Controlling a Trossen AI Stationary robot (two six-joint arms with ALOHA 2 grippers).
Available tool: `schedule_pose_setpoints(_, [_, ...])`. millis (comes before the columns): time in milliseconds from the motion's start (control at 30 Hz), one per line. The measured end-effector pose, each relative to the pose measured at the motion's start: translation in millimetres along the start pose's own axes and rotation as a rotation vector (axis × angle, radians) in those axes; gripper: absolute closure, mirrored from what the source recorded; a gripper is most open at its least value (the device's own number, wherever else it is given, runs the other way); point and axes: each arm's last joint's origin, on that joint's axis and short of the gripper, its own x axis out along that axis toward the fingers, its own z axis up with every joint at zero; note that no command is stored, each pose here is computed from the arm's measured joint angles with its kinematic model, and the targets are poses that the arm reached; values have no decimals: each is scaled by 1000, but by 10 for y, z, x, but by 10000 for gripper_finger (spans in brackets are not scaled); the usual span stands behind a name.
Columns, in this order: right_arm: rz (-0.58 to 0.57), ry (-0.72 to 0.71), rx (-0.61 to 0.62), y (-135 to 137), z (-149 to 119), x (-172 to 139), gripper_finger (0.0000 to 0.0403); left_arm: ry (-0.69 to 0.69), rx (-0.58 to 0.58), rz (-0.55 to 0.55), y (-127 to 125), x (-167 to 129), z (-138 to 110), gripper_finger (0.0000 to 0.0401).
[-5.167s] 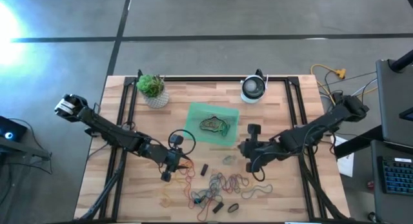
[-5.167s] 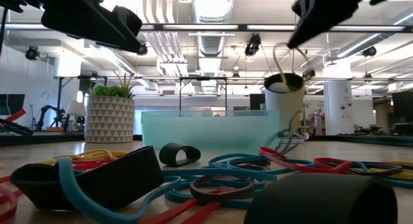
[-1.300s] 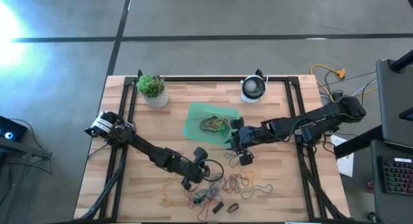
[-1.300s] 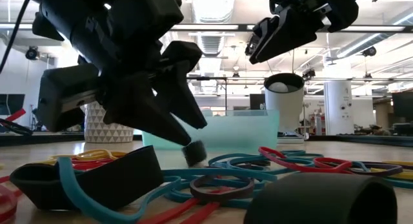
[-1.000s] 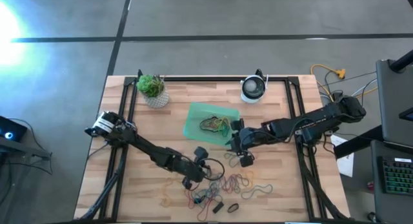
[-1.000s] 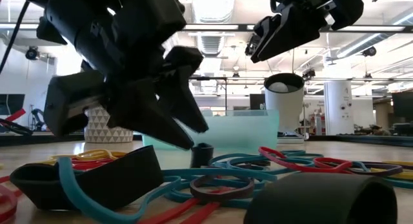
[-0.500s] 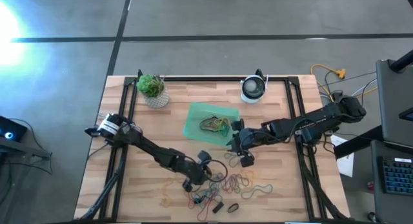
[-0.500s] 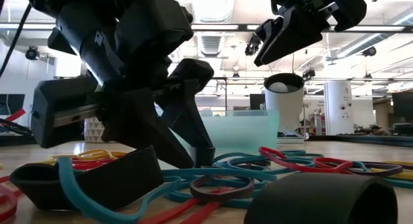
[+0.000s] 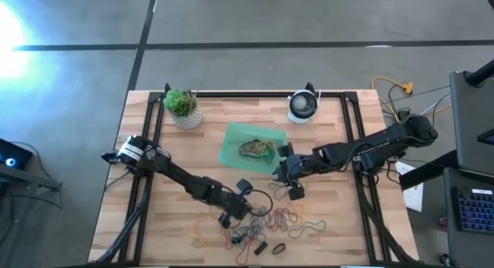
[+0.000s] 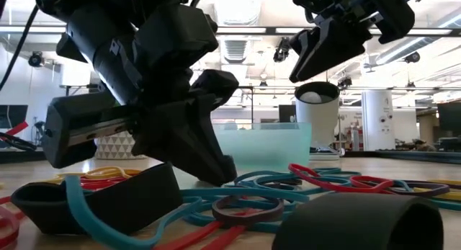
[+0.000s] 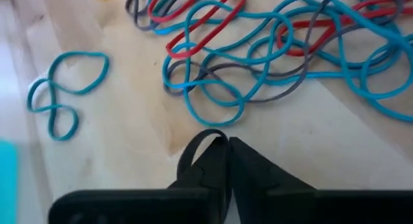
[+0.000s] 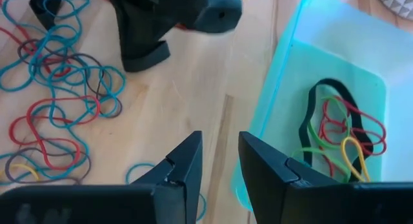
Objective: Pick and place rubber bands into bin
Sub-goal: Put the black rubber band into the green bin
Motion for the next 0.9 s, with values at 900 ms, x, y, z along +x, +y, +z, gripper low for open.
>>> schedule_pose_setpoints(900, [-51,71,79,126,-255,65,333,133,-290,501,1561,-1047,-356,400])
